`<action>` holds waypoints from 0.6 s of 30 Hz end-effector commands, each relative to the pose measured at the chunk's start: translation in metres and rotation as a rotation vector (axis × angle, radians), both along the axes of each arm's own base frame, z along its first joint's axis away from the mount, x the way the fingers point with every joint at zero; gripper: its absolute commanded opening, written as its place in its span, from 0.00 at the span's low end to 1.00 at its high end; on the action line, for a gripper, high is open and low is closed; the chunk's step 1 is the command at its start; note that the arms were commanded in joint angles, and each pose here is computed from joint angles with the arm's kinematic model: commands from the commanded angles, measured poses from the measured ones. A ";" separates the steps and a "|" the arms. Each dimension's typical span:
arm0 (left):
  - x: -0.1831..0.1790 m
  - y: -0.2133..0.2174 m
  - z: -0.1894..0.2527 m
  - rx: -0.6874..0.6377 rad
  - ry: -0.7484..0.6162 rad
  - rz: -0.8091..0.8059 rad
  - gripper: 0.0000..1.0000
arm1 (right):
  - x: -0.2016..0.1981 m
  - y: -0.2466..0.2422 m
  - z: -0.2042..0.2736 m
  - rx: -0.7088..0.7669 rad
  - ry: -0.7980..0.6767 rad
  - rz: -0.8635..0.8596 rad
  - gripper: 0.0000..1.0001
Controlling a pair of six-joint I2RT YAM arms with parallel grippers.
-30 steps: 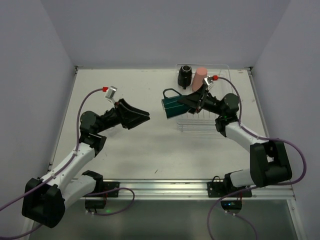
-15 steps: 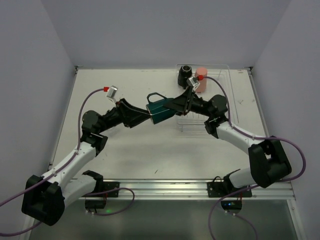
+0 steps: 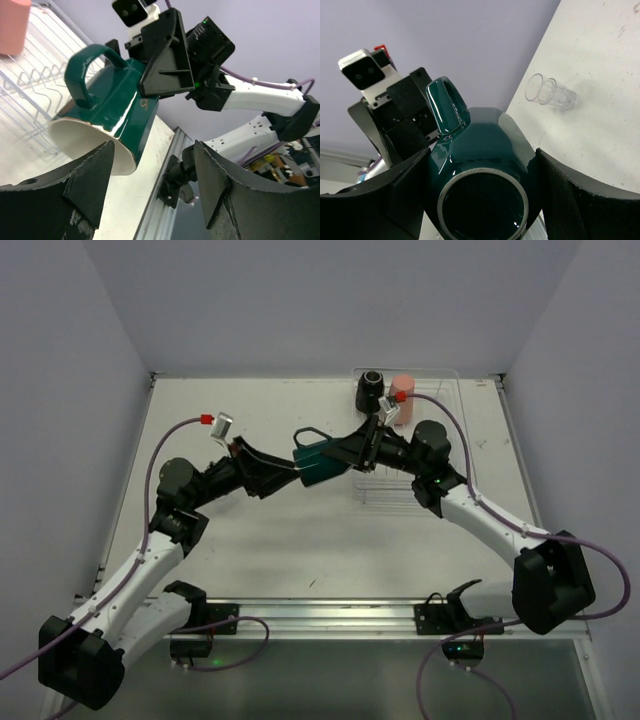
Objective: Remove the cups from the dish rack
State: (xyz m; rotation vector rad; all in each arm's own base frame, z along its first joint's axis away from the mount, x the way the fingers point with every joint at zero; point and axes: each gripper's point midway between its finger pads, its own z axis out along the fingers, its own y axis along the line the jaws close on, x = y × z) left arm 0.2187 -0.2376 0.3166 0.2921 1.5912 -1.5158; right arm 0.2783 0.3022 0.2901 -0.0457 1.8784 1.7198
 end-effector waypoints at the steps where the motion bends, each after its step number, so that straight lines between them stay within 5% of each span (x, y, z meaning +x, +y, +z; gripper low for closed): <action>1: 0.007 0.005 0.015 0.063 -0.118 0.064 0.69 | -0.006 -0.008 0.047 0.022 -0.156 -0.037 0.00; 18: 0.017 0.003 0.021 0.059 -0.213 0.083 0.69 | -0.056 -0.005 0.028 0.065 -0.117 0.101 0.00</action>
